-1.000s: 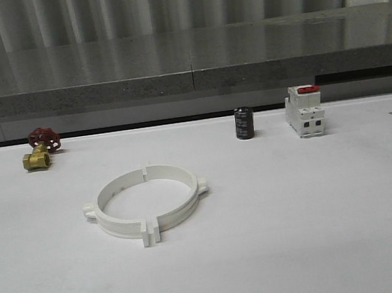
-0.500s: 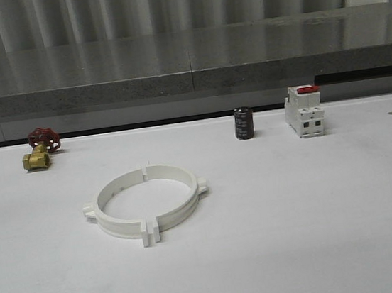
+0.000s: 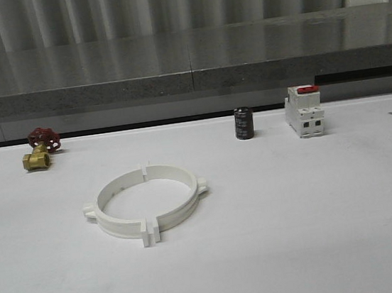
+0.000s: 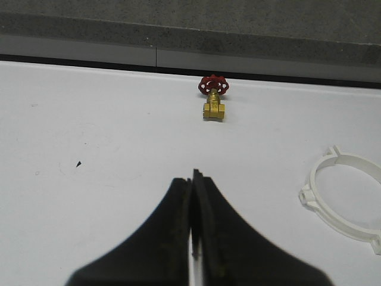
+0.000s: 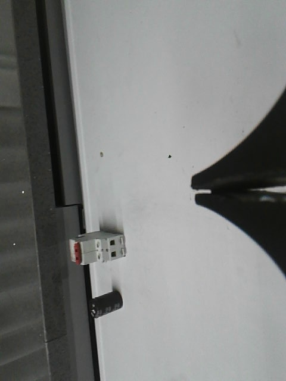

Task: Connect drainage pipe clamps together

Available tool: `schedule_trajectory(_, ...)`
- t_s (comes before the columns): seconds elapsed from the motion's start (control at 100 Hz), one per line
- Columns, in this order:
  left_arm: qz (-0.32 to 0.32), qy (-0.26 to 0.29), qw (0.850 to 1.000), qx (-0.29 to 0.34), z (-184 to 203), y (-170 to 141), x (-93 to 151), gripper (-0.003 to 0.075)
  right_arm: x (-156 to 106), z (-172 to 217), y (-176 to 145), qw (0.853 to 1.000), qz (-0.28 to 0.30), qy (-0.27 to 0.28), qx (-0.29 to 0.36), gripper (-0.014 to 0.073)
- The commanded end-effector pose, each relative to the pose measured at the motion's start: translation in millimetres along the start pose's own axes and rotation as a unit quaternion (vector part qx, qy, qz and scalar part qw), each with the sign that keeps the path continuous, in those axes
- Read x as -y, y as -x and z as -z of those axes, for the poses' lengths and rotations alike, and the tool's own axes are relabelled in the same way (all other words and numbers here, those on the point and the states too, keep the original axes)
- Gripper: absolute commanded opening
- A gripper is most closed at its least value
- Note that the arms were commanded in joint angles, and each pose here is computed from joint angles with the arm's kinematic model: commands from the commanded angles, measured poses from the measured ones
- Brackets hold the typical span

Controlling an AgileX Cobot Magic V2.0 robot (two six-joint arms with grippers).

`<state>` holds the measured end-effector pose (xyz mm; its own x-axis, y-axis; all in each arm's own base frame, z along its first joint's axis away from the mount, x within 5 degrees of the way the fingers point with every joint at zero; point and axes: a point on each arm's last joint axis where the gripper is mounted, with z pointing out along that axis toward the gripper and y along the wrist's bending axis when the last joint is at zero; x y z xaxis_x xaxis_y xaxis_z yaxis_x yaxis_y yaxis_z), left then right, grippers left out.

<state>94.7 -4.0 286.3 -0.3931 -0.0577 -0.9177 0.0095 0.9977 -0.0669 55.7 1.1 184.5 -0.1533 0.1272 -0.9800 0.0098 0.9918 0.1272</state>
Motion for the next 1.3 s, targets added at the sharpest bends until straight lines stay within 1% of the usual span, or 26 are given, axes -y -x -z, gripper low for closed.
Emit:
schedule_trajectory(0.0,0.003,-0.006,0.999,0.050,3.6,15.7,1.6,-0.0021,-1.2,3.6,16.4,0.997,0.008,0.002,0.074,-0.0067)
schedule_trajectory(0.2,0.003,-0.006,0.999,0.050,3.6,15.7,1.6,-0.0021,-1.4,4.3,20.3,0.995,0.008,0.004,0.096,-0.0067)
schedule_trajectory(0.39,0.003,-0.006,0.999,0.050,3.6,15.7,1.6,-0.0021,-1.2,4.3,20.5,0.995,0.028,0.000,0.097,-0.0067)
schedule_trajectory(1.22,0.003,-0.006,0.999,0.050,3.6,15.7,1.6,-0.0021,-1.2,4.3,20.5,0.995,0.028,0.000,0.097,-0.0067)
schedule_trajectory(1.29,-0.025,0.005,0.998,0.052,3.6,16.0,-0.2,-0.0021,-1.2,4.3,20.5,0.995,0.028,0.000,0.097,-0.0067)
